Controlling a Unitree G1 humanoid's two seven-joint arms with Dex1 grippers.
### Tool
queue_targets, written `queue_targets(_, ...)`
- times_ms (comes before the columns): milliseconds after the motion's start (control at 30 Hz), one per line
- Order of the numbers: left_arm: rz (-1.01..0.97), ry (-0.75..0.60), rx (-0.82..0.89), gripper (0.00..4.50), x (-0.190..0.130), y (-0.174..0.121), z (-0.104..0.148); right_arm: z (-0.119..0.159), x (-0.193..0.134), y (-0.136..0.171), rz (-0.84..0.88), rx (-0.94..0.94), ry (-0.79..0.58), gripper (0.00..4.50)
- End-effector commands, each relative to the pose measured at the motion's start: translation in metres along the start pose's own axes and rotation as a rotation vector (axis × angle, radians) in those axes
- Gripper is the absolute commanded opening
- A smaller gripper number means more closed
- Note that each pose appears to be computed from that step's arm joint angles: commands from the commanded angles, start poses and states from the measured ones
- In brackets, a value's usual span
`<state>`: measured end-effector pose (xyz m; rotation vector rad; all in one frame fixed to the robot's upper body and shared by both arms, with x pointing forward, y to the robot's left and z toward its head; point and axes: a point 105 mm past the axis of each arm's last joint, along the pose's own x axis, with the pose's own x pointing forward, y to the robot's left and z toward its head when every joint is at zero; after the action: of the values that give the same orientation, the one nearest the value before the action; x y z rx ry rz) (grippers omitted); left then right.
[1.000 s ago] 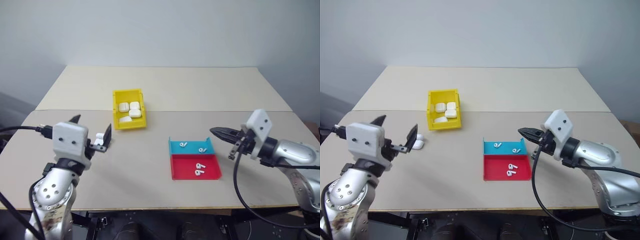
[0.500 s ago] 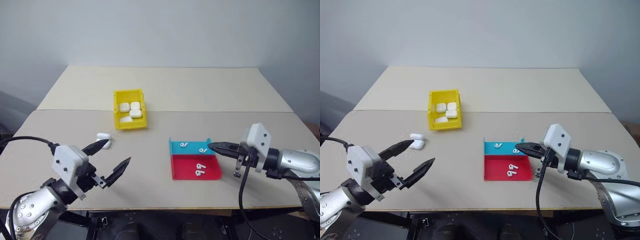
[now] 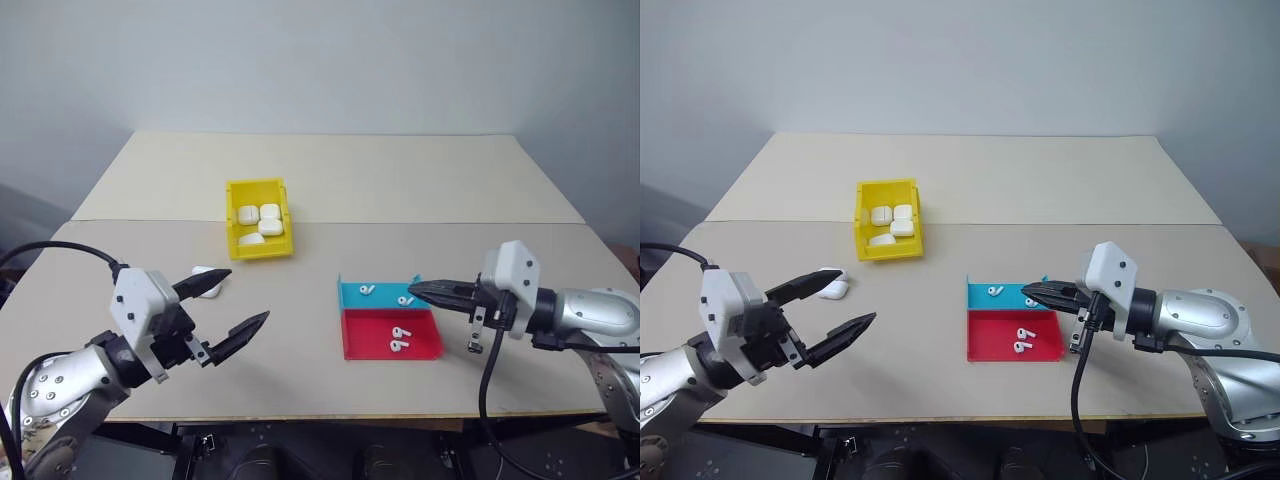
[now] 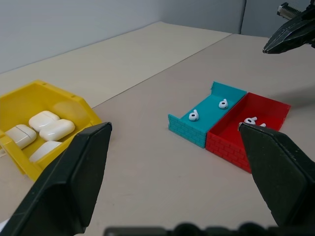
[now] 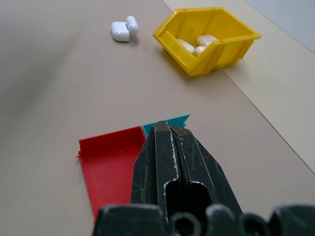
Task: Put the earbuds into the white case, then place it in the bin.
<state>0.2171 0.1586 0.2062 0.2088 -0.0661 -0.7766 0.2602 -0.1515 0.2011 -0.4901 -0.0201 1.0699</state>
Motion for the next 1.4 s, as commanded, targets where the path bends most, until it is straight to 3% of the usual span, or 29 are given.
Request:
queue_targets(33,-0.015,-0.014,0.014,4.48,-0.003,-0.003,0.01,0.011,-0.003,-0.003,0.004,-0.036,-0.025,0.0)
queue_targets(133,-0.025,-0.005,0.011,4.5,-0.005,-0.003,0.009,0.012,-0.004,-0.003,0.032,-0.02,-0.042,0.62)
queue_targets(500,-0.083,0.019,-0.03,4.5,-0.026,0.005,-0.004,0.019,-0.011,0.006,0.181,-0.006,-0.041,4.48)
queue_targets(1400,-0.086,-0.011,-0.03,4.5,-0.017,-0.007,0.004,0.02,-0.009,0.004,0.18,-0.024,-0.05,4.48)
